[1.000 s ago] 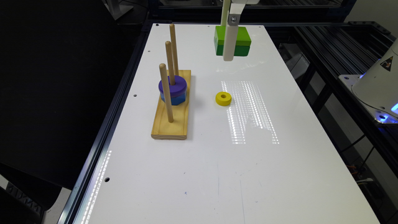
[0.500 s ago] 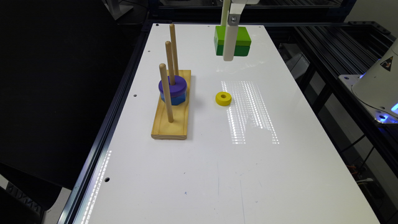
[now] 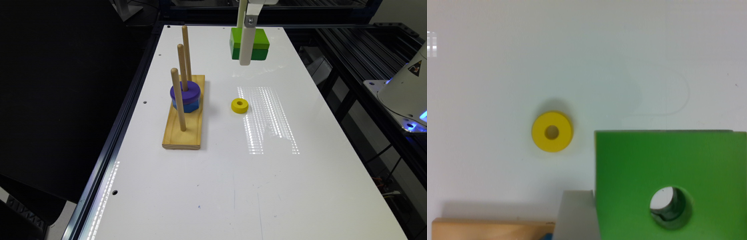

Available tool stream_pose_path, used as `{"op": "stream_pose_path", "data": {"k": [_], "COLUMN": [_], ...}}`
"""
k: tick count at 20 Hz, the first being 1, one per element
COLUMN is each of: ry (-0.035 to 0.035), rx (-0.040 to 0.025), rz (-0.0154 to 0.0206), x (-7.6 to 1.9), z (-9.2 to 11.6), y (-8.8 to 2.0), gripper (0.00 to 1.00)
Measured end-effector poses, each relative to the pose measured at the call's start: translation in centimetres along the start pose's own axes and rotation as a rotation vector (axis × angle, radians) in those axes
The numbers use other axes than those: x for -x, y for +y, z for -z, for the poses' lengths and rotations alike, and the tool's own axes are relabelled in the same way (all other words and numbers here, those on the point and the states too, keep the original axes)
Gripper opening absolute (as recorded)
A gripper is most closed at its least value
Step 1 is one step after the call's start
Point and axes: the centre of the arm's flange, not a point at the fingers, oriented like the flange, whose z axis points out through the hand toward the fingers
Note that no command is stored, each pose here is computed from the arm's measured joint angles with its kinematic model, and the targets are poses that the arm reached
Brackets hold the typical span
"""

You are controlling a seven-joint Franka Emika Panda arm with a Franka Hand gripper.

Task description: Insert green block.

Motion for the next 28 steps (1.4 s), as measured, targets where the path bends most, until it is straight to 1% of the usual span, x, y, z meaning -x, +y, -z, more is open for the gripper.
{"op": "stream_pose_path", "data": {"k": [7,8,9,11,14,16,17,18,21,23,27,28], "ry": [0.0001,0.0007,0.0024,0.0065,0.0107,0.012,0.0129,0.0136,0.0124,0.0107,0.0062,0.006], "rx": [-0.0002,-0.001,-0.0033,-0.0089,-0.0158,-0.0187,-0.0209,-0.0248,-0.0305,-0.0348,-0.0379,-0.0389], "rz": [0.0002,0.0013,0.0038,0.0077,0.0111,0.0121,0.0125,0.0131,0.0139,0.0138,0.0138,0.0138], "x": [0.01,0.04,0.14,0.31,0.43,0.43,0.42,0.36,0.15,-0.09,-0.42,-0.49], "z": [0.0,0.0,0.1,0.1,0.2,0.2,0.1,0.1,0.1,0.1,0.0,0.0], "y": [0.0,-0.1,-0.2,-0.4,-0.7,-0.7,-0.8,-0.9,-1.3,-1.6,-2.0,-2.1], "gripper": [0.0,0.0,0.0,0.0,0.0,0.0,0.0,0.0,0.0,0.0,0.0,0.0]}}
